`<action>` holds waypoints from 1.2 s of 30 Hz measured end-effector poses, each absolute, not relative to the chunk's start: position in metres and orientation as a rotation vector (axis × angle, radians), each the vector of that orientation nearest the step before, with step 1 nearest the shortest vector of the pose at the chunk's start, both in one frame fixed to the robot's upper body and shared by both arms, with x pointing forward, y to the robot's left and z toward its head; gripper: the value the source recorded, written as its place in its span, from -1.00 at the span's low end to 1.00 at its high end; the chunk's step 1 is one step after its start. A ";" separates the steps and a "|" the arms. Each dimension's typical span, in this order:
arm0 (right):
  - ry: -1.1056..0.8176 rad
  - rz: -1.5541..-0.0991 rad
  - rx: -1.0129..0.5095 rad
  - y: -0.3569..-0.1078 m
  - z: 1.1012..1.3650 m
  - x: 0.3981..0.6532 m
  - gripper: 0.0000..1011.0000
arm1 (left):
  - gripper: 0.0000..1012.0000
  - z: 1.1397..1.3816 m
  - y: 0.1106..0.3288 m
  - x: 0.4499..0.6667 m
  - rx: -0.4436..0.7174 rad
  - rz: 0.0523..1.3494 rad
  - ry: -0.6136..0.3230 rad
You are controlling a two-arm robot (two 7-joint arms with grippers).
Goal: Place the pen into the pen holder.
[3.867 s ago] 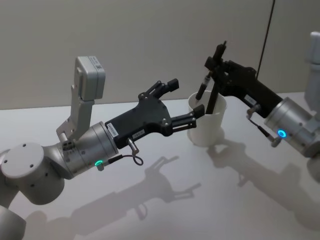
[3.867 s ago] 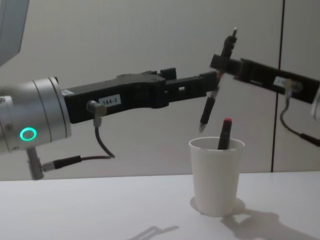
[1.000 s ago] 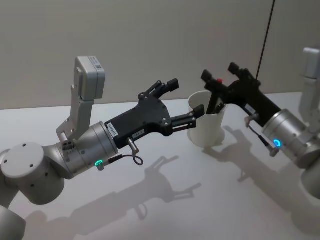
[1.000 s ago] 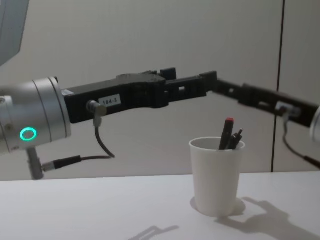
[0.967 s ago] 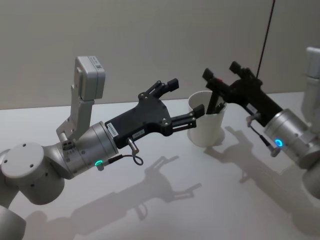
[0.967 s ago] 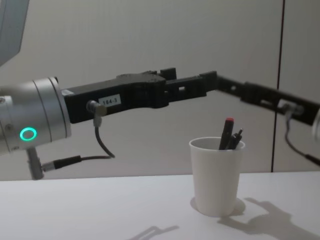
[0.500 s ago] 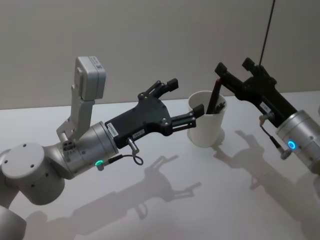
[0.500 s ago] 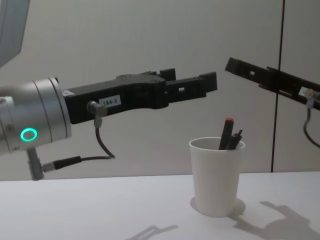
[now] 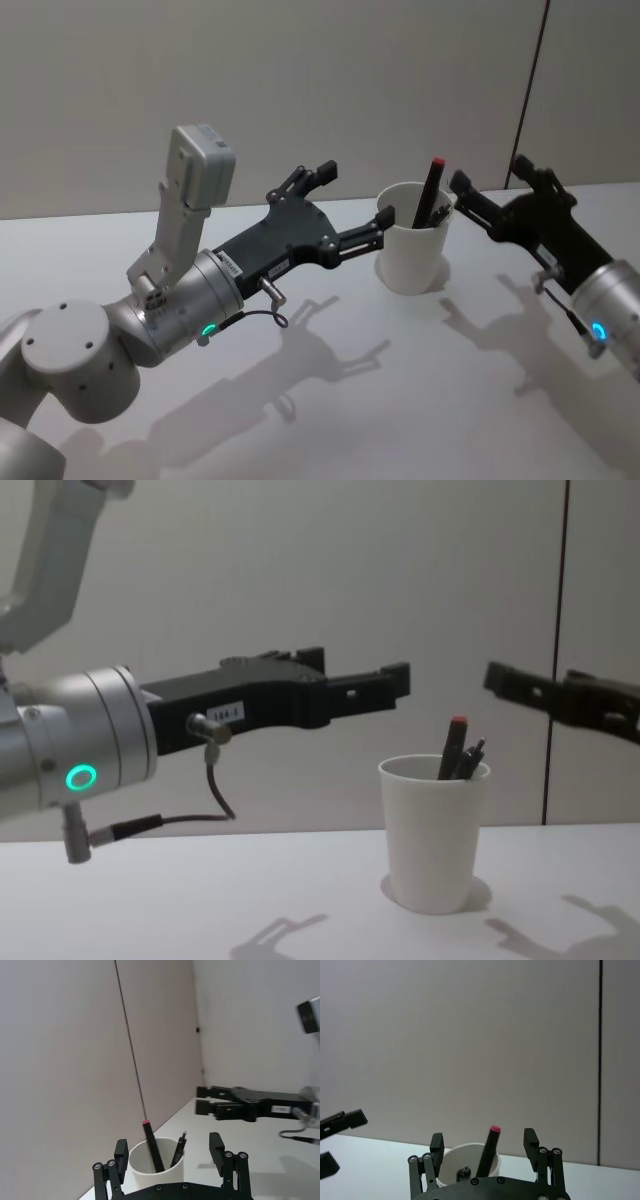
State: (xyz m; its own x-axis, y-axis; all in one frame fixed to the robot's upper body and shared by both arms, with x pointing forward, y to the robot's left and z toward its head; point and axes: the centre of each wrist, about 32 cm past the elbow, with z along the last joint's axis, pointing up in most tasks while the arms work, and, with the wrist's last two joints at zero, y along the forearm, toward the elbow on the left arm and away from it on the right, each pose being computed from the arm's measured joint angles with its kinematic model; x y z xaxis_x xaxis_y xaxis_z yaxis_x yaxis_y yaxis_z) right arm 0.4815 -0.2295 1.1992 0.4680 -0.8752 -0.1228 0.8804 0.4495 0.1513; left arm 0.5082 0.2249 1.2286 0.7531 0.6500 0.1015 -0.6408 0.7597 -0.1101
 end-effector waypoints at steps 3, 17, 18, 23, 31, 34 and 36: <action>0.014 -1.107 0.178 -0.231 1.197 0.476 0.98 | 0.98 1.226 0.223 0.507 -0.057 0.741 -0.144; -0.067 -1.221 0.037 -0.237 1.189 0.446 0.98 | 0.98 1.216 0.212 0.501 0.000 0.907 -0.187; -0.069 -1.223 0.034 -0.237 1.189 0.445 0.98 | 0.98 1.215 0.211 0.500 0.006 0.925 -0.193; -0.074 -1.230 0.026 -0.237 1.189 0.444 0.98 | 0.98 1.212 0.207 0.498 0.023 0.979 -0.211; -0.075 -1.230 0.025 -0.237 1.189 0.443 0.98 | 0.98 1.207 0.201 0.494 0.049 1.074 -0.246; -0.075 -1.230 0.025 -0.237 1.189 0.443 0.98 | 0.98 1.206 0.200 0.493 0.054 1.094 -0.254; -0.075 -1.230 0.025 -0.237 1.189 0.443 0.98 | 0.98 1.205 0.199 0.492 0.058 1.107 -0.260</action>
